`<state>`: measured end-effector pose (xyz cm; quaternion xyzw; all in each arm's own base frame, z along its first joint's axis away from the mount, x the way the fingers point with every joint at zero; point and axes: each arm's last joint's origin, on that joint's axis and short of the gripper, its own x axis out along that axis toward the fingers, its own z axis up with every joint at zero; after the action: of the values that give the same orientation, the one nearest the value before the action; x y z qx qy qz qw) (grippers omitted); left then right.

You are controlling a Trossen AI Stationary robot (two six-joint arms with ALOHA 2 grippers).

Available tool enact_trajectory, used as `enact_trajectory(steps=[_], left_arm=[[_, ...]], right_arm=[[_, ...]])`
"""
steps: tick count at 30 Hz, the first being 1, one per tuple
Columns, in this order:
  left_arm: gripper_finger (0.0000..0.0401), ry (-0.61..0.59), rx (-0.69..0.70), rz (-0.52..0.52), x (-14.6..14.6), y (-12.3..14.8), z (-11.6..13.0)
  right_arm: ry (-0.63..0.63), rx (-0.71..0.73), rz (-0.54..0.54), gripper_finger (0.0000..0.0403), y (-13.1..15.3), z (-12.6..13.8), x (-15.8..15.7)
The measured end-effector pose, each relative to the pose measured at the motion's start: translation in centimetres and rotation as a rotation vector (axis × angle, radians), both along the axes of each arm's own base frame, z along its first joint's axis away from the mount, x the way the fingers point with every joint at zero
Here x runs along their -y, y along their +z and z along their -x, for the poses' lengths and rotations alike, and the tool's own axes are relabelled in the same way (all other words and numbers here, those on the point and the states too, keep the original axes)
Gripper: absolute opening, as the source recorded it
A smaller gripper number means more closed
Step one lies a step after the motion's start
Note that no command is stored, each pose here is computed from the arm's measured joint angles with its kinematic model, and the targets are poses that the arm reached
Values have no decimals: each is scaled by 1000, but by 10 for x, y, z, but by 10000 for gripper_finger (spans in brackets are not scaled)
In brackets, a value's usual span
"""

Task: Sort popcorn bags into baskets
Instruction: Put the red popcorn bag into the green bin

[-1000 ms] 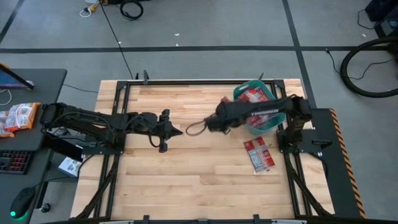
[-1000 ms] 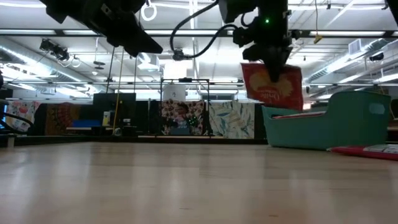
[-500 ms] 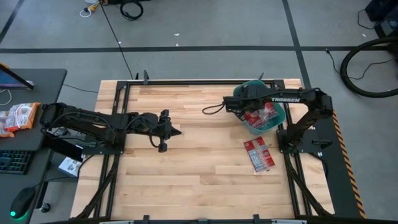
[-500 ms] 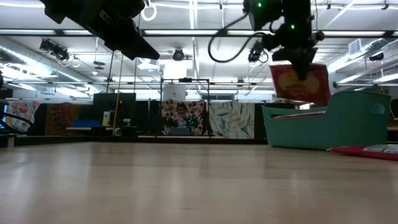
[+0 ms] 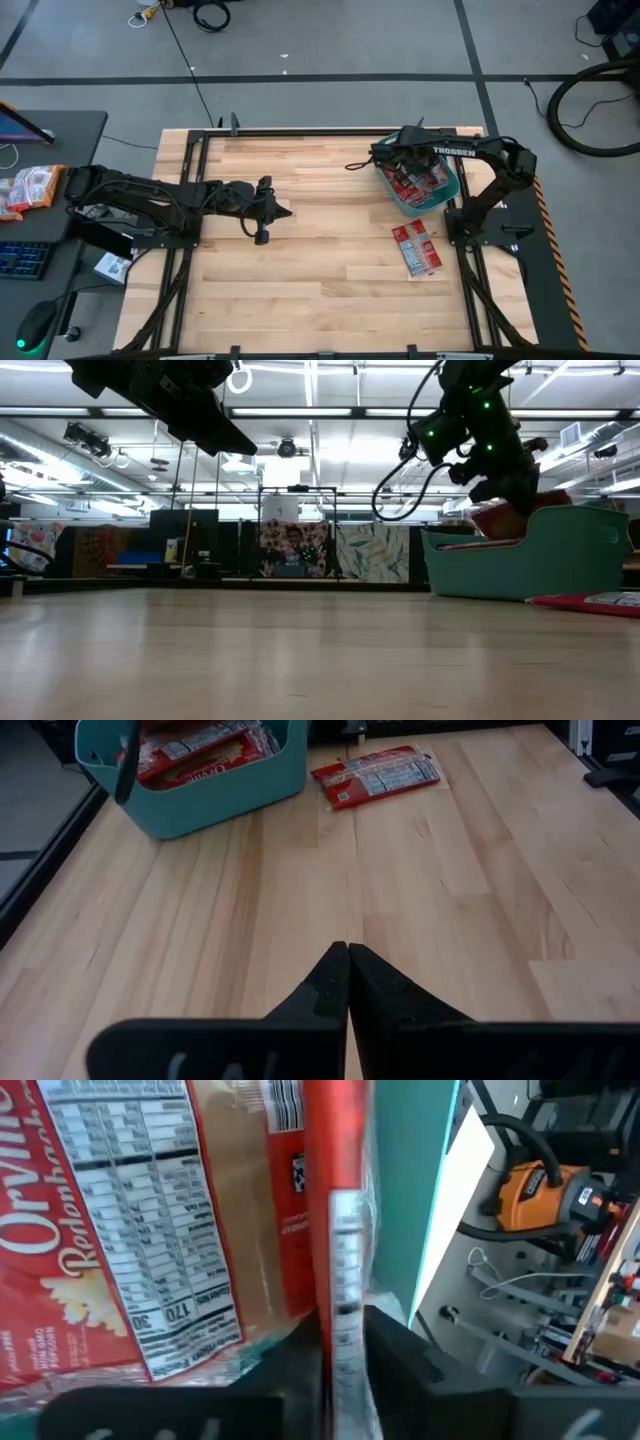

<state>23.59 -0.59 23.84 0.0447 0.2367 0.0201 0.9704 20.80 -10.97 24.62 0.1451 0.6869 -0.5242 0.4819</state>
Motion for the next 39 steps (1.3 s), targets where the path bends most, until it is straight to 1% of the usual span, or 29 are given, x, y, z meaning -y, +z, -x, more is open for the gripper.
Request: enact_trajectory(steps=[5, 9, 14, 17, 21, 24, 27, 33, 39], left_arm=[[9, -1, 0, -3, 0, 0, 0], [9, -2, -1, -3, 0, 0, 0], [9, -2, -1, -4, 0, 0, 0], [9, -2, -2, -4, 0, 0, 0], [9, -2, -11, -4, 0, -1, 0], [9, -2, -25, -5, 0, -2, 1], [9, -2, -35, -5, 0, -3, 2], [9, -2, -33, -6, 0, -3, 2], [9, -2, -33, -6, 0, -3, 2]], right_arm=[[9, 25, -6, 136, 7, -3, 1], [6, 144, -14, 180, 29, -15, 1], [53, 309, 48, 206, 64, -34, -11], [105, 450, 52, 209, 70, -52, -28], [216, 617, -43, 209, 63, -74, -62], [236, 667, -78, 209, 55, -81, -91], [206, 668, -94, 208, 44, -79, -121], [100, 653, -122, 208, 10, -63, -175], [-1, 697, -171, 208, -13, -53, -214]])
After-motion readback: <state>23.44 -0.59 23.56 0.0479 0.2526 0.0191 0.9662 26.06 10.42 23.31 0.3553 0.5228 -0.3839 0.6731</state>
